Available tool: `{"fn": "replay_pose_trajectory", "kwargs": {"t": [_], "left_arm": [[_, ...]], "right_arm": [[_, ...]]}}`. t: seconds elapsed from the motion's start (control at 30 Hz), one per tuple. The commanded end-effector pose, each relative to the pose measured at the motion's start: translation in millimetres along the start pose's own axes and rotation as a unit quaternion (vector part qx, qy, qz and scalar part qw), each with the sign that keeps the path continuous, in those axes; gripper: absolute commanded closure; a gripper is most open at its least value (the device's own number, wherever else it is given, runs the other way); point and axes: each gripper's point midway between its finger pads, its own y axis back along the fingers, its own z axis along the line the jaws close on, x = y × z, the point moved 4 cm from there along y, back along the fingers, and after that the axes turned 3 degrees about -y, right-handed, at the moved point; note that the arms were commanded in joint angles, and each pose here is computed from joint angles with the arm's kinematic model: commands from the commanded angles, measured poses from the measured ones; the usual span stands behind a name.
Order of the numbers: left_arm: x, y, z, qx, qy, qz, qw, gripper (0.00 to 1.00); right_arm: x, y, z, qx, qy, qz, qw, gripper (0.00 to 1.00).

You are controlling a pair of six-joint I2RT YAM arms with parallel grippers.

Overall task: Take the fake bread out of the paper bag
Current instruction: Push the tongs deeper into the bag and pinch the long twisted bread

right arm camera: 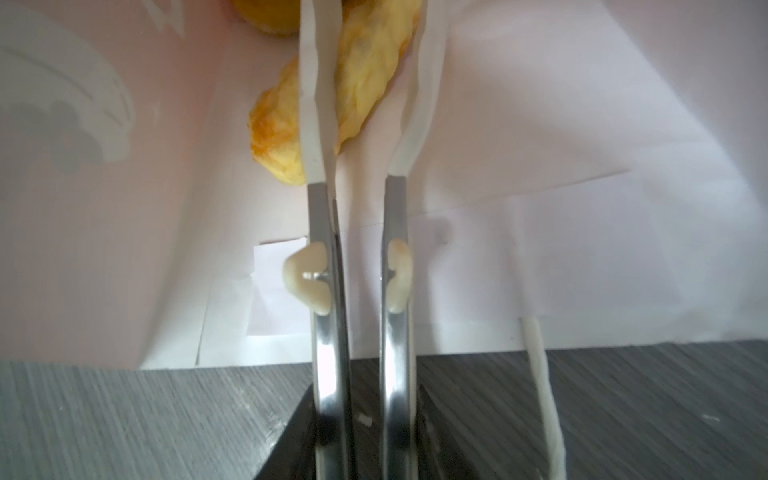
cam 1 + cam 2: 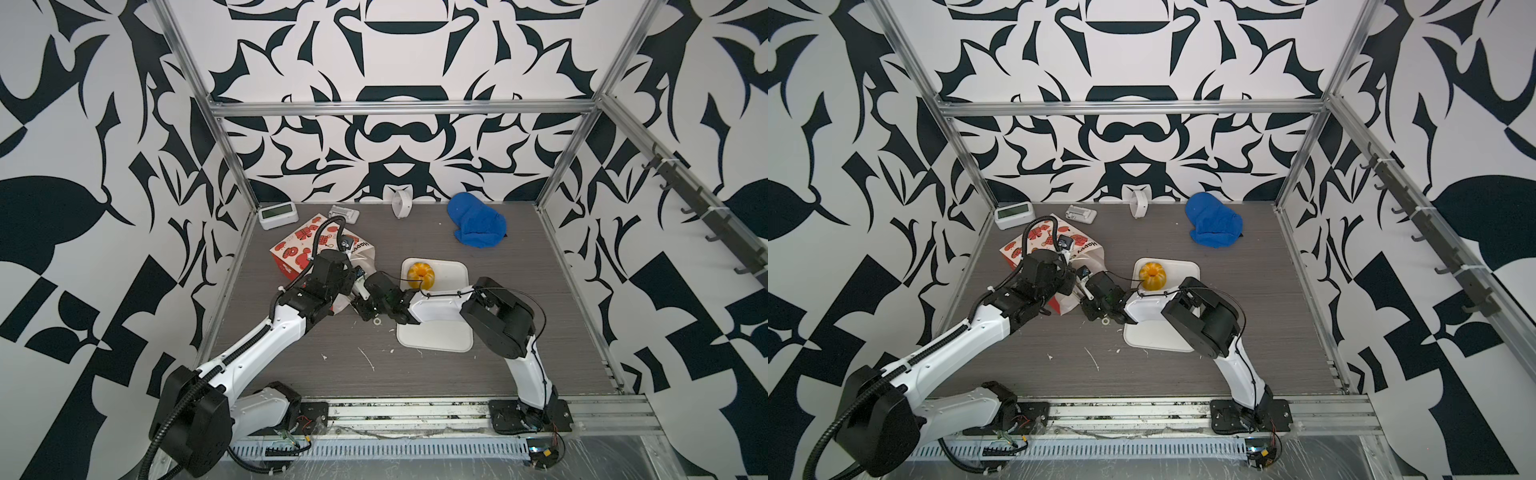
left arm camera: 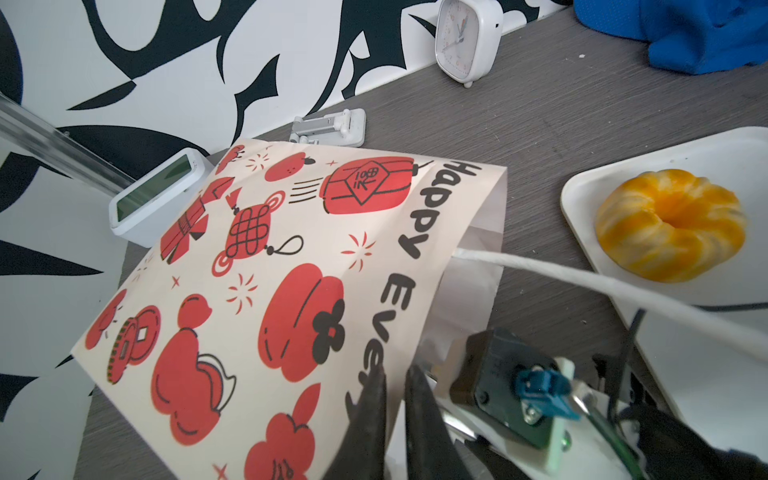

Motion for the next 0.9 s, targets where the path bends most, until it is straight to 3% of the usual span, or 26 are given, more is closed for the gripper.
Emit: {"fn": "replay_pose_trajectory", "kwargs": {"t": [0.0, 0.2, 0.53, 0.87], "left_arm": [[1, 0, 0, 0.000, 0.010, -0.005, 1.000, 0.86], [1, 0, 0, -0.001, 0.011, -0.007, 1.000, 0.86], [1, 1, 0, 0.000, 0.011, -0.008, 1.000, 0.86], [0, 2, 1, -0.003, 0.010, -0.010, 1.000, 0.86]], "right_arm": [[-32, 17, 10, -0.007, -0.008, -0.015, 1.000, 0.67], [-43, 28, 23, -0.073, -0.046, 0.016, 0.996, 0.67], [-59, 49, 29, -0.173, -0.113, 0.037, 0.978, 0.57], [-67, 59, 40, -0.246, -0.117, 0.063, 0.960, 0.57]]}}
